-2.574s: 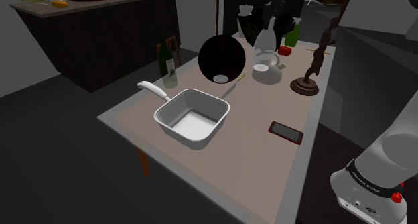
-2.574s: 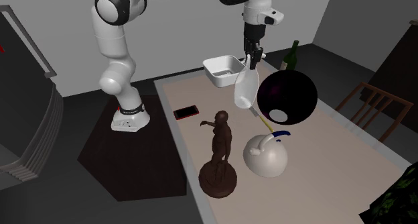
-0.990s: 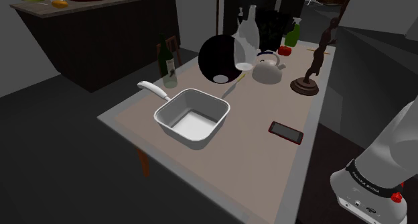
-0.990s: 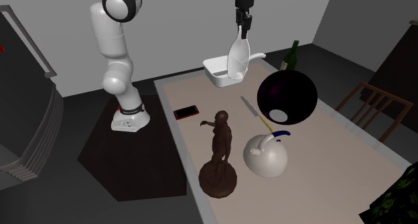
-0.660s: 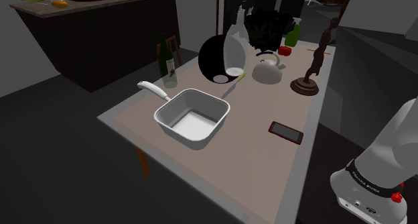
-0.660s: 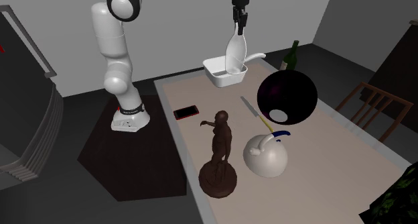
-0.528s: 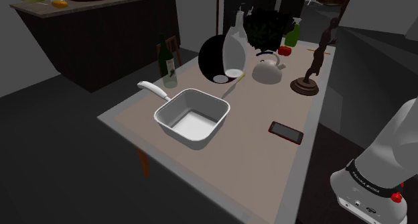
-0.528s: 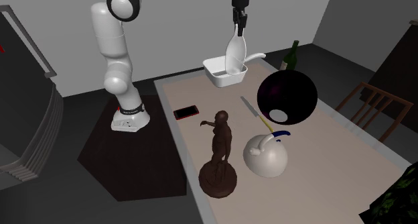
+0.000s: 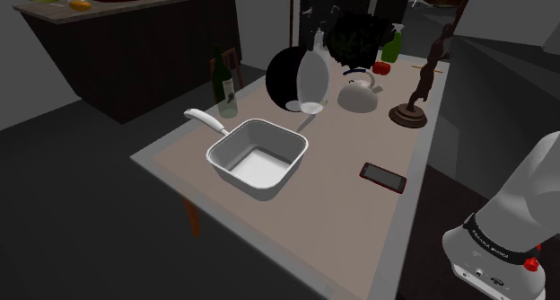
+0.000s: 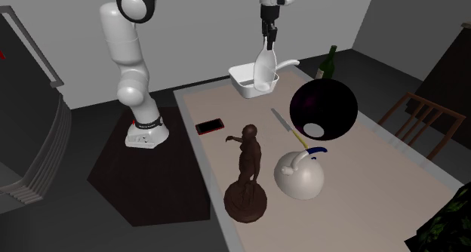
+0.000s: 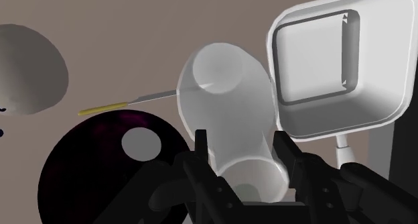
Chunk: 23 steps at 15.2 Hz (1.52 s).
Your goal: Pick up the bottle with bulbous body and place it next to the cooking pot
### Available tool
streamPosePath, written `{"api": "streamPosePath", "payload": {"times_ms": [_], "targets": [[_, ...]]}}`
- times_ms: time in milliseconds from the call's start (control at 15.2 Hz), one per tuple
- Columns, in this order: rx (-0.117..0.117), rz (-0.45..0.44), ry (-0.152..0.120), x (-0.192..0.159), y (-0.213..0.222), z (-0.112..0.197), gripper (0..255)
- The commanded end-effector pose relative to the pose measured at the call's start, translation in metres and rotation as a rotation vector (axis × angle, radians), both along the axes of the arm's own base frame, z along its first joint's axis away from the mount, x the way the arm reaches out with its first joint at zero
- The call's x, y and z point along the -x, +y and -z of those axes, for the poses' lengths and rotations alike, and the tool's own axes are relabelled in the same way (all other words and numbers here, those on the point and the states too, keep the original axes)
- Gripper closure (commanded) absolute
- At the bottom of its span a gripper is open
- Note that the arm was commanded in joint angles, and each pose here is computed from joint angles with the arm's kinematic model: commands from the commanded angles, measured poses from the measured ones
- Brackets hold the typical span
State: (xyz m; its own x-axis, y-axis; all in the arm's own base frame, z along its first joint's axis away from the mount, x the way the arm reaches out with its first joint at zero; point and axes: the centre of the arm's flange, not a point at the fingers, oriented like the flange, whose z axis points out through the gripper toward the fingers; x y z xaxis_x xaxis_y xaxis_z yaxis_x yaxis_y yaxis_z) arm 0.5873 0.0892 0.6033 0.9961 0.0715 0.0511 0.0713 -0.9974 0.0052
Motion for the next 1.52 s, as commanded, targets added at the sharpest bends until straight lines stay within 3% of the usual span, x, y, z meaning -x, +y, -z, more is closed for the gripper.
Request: {"api": "streamPosePath", "payload": {"times_ms": [0,1452], "targets": [[0.0,0.0,-0.001,0.001,0.0,0.01,255],[0.0,0.0,-0.001,0.001,0.0,0.126,255]]}}
